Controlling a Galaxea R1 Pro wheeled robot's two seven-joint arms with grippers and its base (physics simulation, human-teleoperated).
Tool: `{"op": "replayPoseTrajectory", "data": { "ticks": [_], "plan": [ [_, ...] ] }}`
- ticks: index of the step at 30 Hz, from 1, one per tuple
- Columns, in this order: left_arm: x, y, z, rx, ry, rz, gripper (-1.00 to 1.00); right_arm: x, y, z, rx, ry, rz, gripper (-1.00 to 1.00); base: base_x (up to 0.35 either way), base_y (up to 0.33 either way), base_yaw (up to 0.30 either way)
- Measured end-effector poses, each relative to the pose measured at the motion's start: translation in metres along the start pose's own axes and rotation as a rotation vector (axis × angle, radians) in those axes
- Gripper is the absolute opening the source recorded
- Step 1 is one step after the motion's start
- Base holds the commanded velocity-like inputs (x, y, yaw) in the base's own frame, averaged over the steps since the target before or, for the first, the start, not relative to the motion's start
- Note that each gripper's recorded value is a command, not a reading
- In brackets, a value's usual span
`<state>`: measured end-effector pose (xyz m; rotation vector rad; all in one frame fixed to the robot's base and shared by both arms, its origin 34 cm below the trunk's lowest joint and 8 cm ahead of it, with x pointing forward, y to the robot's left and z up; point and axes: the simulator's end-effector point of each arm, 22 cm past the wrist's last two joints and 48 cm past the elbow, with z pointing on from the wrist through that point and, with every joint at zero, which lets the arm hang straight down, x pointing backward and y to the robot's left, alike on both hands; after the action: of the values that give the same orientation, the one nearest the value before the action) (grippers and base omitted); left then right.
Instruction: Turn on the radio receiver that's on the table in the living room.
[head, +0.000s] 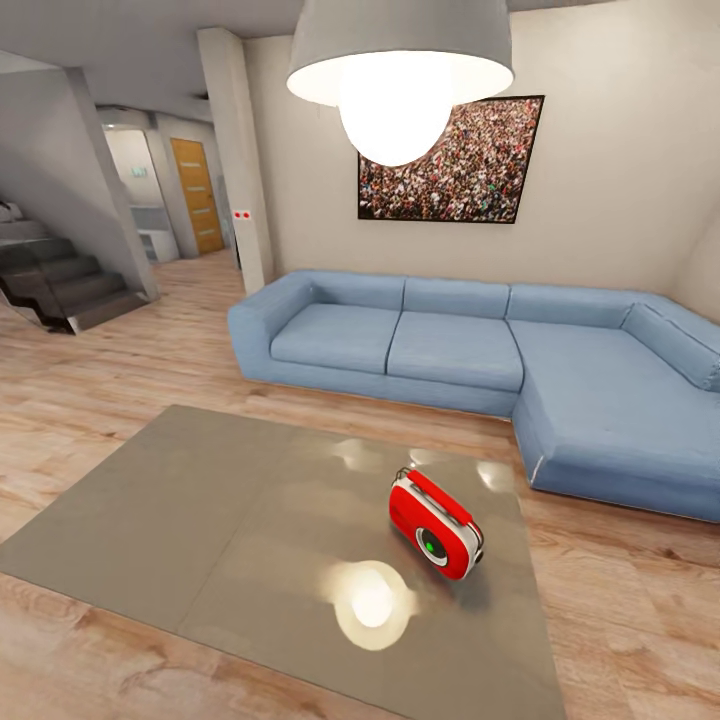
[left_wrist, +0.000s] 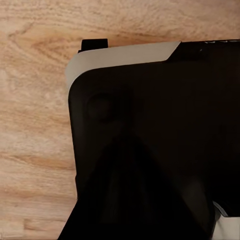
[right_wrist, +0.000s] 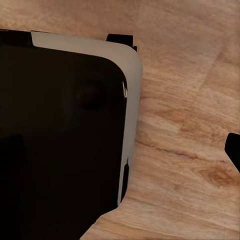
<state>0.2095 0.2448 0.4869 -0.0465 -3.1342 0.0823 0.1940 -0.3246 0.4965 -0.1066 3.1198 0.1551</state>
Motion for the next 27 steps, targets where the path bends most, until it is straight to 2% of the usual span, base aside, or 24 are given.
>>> {"op": "replayPoseTrajectory", "data": {
  "ticks": [27],
  "plan": [
    [-0.0035,0.0016,-0.0001,-0.002,-0.008,0.009,-1.00,-0.0011,0.0024,0.0005,-0.003,-0.004,-0.003,1.00,0.000,0.000,0.000]
  ]
}}
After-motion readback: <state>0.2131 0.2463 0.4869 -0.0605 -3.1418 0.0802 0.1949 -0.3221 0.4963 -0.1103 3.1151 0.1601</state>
